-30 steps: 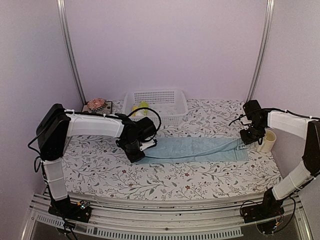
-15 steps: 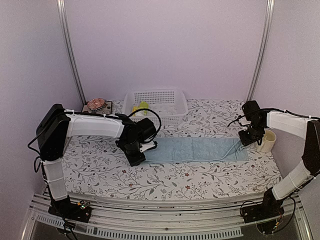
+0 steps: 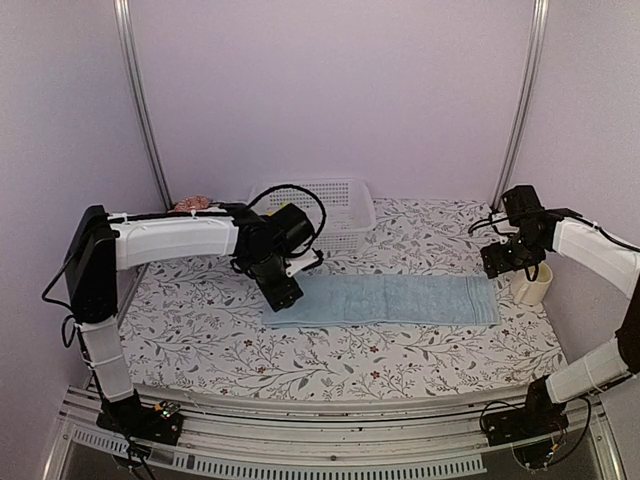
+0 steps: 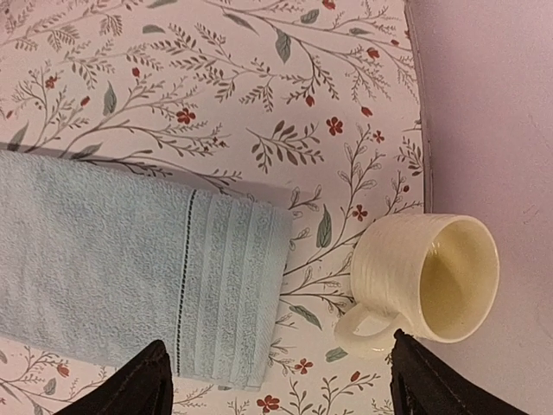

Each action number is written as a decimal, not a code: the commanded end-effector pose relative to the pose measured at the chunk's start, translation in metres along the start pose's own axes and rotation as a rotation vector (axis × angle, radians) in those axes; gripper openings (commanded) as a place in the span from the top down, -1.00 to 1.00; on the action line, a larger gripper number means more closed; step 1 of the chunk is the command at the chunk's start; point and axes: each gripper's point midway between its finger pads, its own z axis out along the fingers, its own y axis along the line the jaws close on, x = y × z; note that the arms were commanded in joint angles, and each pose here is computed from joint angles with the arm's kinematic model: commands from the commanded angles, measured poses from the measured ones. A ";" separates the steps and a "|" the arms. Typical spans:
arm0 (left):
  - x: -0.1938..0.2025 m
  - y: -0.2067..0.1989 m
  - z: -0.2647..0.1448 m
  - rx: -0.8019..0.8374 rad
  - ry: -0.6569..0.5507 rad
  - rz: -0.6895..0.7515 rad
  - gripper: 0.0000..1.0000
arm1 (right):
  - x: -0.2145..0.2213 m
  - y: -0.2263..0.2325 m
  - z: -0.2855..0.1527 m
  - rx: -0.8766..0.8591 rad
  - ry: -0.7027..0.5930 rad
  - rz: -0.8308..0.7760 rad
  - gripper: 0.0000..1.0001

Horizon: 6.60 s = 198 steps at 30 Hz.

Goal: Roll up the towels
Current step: Fold the towel at the center of the board, then move the towel to the center of the board, then pick up the towel from the center of the board, then fold the towel at the center of the board.

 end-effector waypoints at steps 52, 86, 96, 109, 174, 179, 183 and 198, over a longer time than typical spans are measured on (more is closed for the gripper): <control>0.098 0.055 0.097 -0.105 0.336 -0.344 0.49 | 0.012 0.077 0.067 -0.435 0.125 0.309 -0.67; 0.077 0.052 0.079 -0.119 0.266 -0.329 0.44 | 0.091 0.095 0.101 -0.457 0.299 0.412 0.45; 0.074 0.045 0.074 -0.123 0.259 -0.307 0.40 | 0.054 0.087 0.084 -0.488 0.205 0.423 0.96; 0.034 0.024 0.022 -0.058 0.092 -0.292 -0.62 | 0.001 0.024 0.022 -0.405 0.064 0.356 0.96; 0.069 0.067 -0.001 -0.170 0.040 -0.455 -0.93 | -0.102 0.351 -0.102 -1.172 -0.094 -0.167 0.95; 0.070 0.066 -0.001 -0.165 0.041 -0.454 -0.93 | -0.103 0.361 -0.093 -1.178 -0.093 -0.160 0.95; 0.071 0.064 0.000 -0.157 0.041 -0.454 -0.93 | -0.101 0.368 -0.085 -1.180 -0.074 -0.164 0.95; 0.066 0.061 0.001 -0.136 0.031 -0.447 -0.93 | -0.100 0.395 -0.065 -1.193 -0.074 -0.157 0.93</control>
